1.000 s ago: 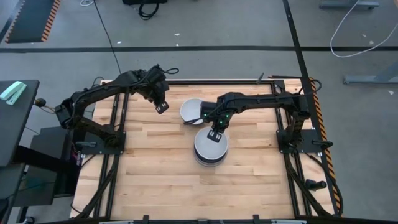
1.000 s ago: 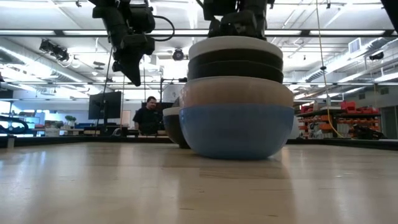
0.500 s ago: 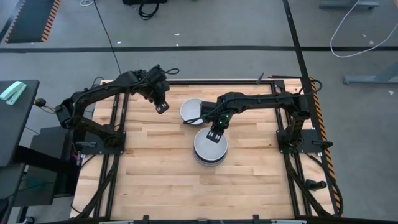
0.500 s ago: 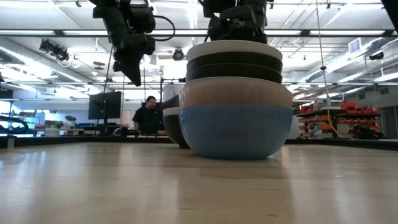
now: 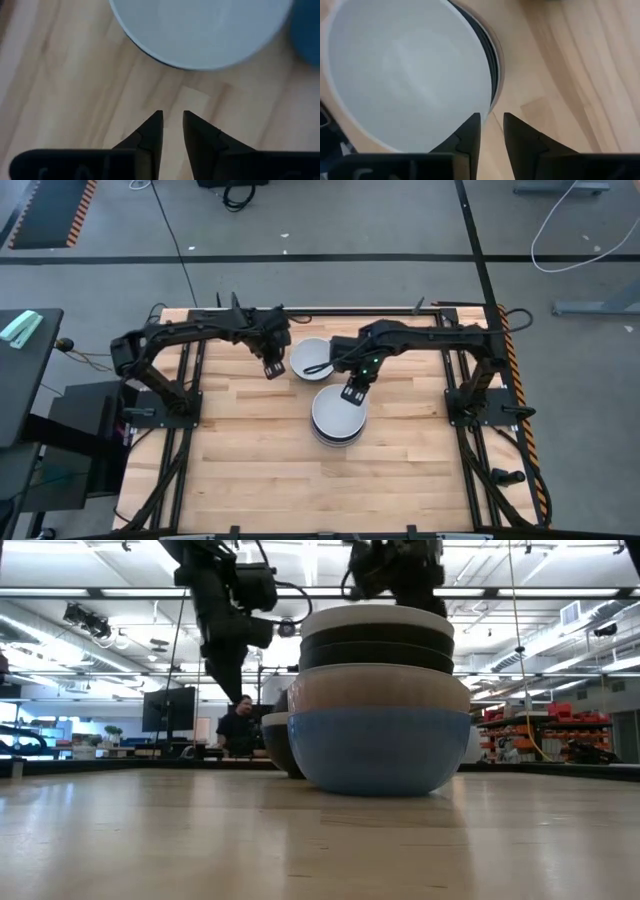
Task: Nest bowls inside each other
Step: Stack the stacked bowls on top of the stacked bowls
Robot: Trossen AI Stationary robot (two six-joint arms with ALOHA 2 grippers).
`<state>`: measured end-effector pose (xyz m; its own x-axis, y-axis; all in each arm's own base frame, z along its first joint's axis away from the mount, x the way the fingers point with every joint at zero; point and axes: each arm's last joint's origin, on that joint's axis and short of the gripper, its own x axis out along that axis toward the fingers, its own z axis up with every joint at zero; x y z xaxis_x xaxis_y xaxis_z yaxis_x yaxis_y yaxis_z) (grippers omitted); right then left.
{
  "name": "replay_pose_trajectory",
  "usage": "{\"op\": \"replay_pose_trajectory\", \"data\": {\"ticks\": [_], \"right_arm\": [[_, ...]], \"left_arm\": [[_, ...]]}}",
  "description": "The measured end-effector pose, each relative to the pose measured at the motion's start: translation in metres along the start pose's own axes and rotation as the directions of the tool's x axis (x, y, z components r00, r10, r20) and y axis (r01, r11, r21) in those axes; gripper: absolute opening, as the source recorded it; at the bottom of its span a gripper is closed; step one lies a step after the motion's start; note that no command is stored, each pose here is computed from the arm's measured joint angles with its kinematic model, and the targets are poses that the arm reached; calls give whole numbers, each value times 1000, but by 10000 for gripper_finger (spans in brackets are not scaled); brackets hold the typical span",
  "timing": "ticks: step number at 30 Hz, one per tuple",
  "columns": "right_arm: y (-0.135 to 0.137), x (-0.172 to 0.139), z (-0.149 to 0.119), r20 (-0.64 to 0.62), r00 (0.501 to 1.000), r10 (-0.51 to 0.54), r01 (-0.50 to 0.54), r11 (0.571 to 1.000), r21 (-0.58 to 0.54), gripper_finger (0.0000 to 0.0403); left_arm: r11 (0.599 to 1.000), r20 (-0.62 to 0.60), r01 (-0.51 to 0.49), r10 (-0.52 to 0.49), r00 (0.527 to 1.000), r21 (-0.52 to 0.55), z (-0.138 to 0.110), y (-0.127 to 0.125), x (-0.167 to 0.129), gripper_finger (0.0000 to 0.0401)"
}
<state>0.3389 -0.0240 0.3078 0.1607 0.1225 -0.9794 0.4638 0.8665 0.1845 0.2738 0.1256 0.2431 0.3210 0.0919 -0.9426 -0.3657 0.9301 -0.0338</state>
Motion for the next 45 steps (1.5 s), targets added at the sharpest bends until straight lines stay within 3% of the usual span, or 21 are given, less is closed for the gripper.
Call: {"op": "replay_pose_trajectory", "data": {"ticks": [9,15,19,27,32,36,45], "right_arm": [[-7,-55,-30,174,985,15,-28,997,72,92],[-7,-82,-55,254,967,15,-45,993,110,92],[-4,-93,-67,312,950,-11,-31,991,128,91],[6,-95,-77,334,942,-20,-27,990,135,91],[14,-94,-82,327,945,-5,-38,992,123,92],[20,-93,-86,323,946,5,-42,993,107,90],[21,-93,-87,330,944,-11,-27,993,111,90]], "left_arm": [[993,104,-69,58,993,99,12,-22,5,88],[987,94,-79,66,993,139,19,-28,3,98],[989,67,-89,81,994,115,36,-21,-2,95],[993,-62,-100,104,993,61,78,4,2,83],[999,-163,-24,28,986,24,89,16,24,88],[999,-180,34,-31,983,10,91,21,37,91],[999,-141,5,-9,990,-31,93,34,37,90]]}}
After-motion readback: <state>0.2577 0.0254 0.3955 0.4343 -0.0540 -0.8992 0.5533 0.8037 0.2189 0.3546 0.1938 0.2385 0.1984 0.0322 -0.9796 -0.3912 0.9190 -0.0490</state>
